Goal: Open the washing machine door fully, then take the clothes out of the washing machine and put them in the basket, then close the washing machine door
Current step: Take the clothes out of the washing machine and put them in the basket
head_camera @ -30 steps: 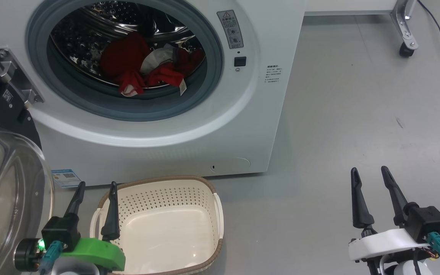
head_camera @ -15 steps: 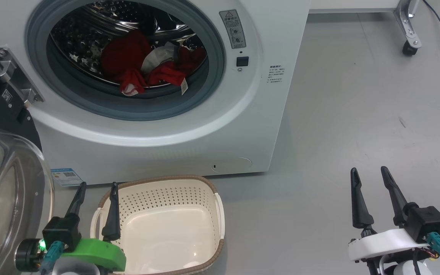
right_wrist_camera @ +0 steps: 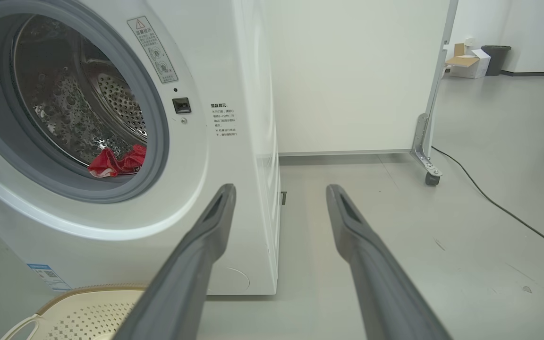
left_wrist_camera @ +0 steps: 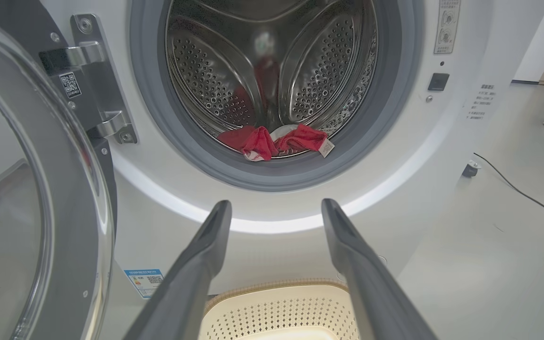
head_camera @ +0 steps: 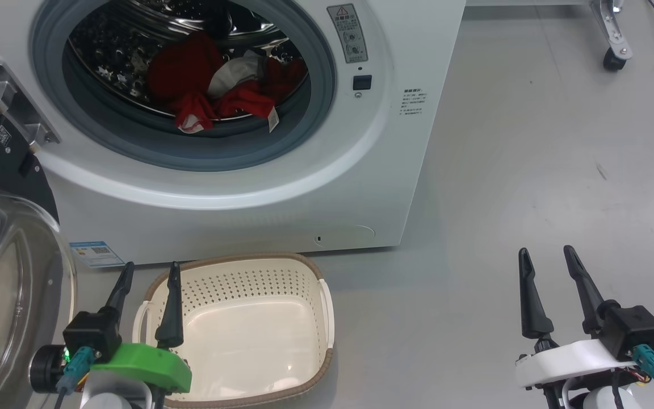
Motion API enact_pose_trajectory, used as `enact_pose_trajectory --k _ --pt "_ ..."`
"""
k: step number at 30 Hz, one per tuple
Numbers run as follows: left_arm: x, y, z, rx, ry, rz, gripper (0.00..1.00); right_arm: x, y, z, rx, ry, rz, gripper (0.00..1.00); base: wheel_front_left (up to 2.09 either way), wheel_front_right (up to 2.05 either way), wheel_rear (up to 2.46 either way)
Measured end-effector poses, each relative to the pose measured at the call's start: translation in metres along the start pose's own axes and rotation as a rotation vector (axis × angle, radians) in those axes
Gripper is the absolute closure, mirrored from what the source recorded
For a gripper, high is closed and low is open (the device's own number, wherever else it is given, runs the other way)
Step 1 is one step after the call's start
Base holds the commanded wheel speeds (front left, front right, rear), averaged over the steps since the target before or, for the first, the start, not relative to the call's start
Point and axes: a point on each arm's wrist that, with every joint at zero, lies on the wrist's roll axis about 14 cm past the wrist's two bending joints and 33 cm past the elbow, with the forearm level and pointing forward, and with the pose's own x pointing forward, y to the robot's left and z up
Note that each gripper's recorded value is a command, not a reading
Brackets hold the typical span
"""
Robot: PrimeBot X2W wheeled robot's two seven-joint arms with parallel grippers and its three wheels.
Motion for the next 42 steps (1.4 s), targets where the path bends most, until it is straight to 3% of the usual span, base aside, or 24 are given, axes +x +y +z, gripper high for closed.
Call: enact_pose_trajectory --k 20,42 --pt "0.086 -0.035 -0.034 -0.080 0.188 -0.134 0.00 0.029 0.008 -0.027 -0.009 0.066 0.042 0.00 0.00 0.00 0.00" --pt "0.223 -0.055 -0.072 -0.064 0.500 -0.257 0.00 0.060 -0.017 -0.062 0.064 0.140 -0.045 0.00 0.00 0.00 0.00"
